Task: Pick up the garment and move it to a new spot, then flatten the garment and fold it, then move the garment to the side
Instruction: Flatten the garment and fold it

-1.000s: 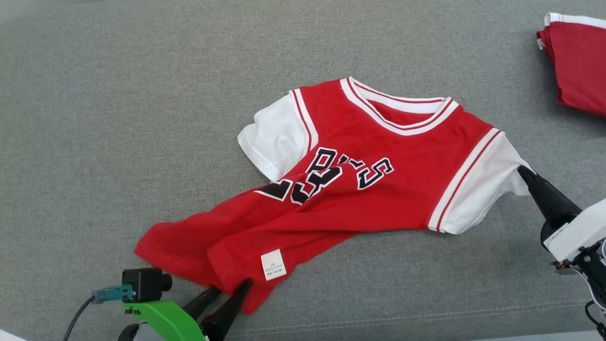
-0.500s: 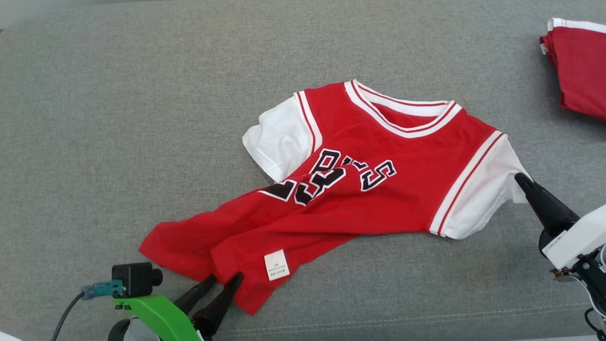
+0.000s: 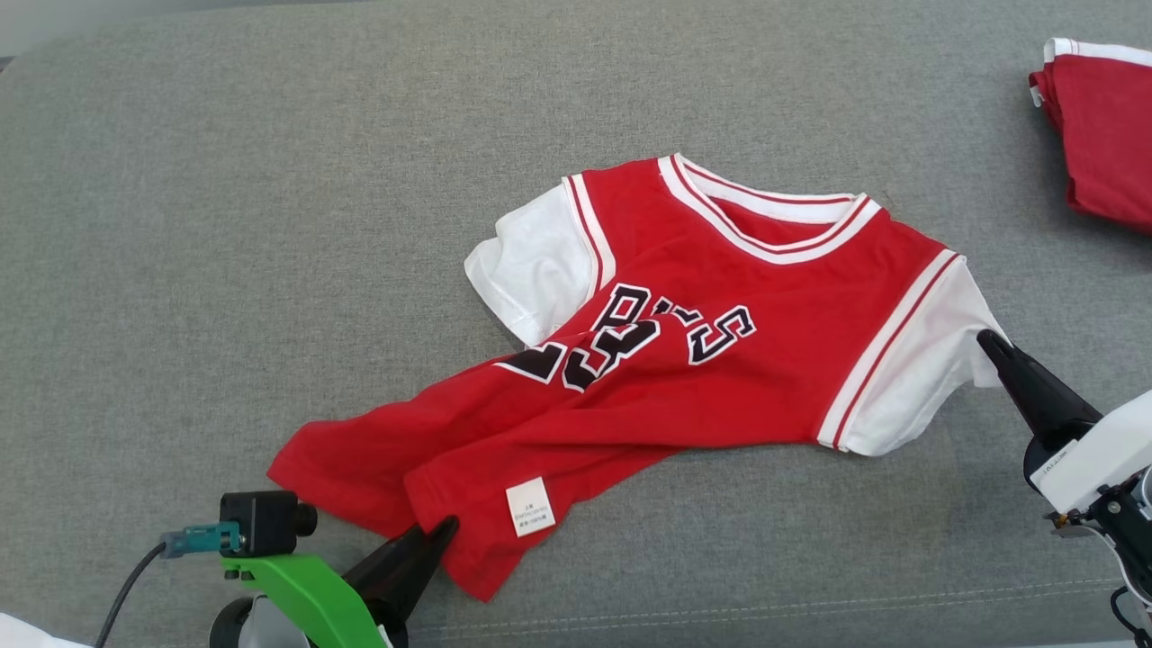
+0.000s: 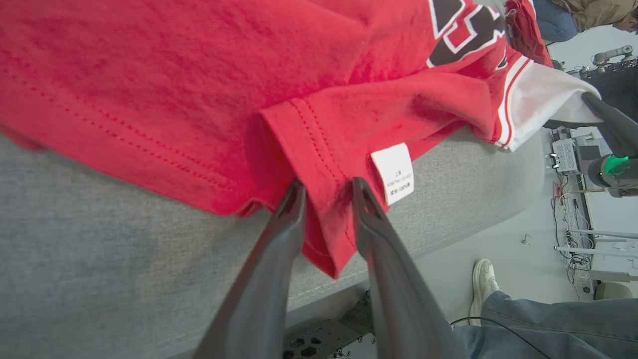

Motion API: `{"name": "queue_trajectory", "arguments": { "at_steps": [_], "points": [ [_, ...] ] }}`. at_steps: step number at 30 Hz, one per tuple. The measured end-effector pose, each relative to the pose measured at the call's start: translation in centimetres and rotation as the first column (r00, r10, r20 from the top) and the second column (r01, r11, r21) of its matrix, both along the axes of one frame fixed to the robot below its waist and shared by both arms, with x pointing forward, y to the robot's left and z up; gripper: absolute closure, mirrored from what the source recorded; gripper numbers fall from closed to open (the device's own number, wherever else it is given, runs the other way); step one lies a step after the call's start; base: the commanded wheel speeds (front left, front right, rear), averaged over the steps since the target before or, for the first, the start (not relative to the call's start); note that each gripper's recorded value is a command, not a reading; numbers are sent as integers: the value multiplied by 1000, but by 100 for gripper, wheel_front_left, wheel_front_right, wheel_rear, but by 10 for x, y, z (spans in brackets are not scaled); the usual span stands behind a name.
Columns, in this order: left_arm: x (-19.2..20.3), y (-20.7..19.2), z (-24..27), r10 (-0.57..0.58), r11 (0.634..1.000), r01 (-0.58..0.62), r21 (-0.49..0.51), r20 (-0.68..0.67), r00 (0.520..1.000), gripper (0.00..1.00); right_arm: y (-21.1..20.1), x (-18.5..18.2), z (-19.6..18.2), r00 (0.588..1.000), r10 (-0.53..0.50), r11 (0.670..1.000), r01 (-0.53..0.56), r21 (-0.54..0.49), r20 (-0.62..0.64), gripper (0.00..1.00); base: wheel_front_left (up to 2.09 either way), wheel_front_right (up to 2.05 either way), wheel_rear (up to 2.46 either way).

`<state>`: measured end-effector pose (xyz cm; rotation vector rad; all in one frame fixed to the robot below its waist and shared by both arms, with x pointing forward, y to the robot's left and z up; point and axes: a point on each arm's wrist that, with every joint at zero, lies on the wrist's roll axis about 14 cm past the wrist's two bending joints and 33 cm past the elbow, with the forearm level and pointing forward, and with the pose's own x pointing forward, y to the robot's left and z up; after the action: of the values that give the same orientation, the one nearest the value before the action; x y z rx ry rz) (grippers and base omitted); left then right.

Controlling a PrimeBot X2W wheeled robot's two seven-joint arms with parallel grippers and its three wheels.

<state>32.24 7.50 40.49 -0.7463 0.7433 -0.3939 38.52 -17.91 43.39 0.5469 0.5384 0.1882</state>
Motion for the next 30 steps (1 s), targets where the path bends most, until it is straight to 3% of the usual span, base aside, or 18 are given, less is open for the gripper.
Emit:
{"name": "queue_trajectory", "arguments": {
  "at_steps": [5,6,8,13,18,25,30],
  "points": [
    [-2,-3,0,-19,1000,19,-2,-9,1000,61,-1,0,-1,1000,-7,1000,7,-2,-6,100,0,0,0],
    [-3,-3,0,-21,1000,21,-2,-9,1000,71,-1,-1,-1,1000,-7,1000,7,-1,-6,100,0,0,0],
    [-3,-4,1,-29,1000,29,-6,-12,1000,100,-1,-1,-1,1000,-7,1000,7,-1,-6,100,0,0,0],
    [-2,-6,11,-50,999,50,-14,11,999,100,0,-1,2,1000,-6,1000,6,2,2,100,0,0,0],
    [20,9,49,-43,999,43,-1,146,988,100,0,5,18,998,7,1000,-7,-5,54,100,0,0,0],
    [34,30,96,-48,999,39,35,289,956,100,11,25,67,976,101,995,-96,-35,193,100,0,0,0],
    [46,40,142,-99,993,64,97,420,902,100,20,37,126,925,138,990,-138,-26,355,100,0,0,0]
  ]
}}
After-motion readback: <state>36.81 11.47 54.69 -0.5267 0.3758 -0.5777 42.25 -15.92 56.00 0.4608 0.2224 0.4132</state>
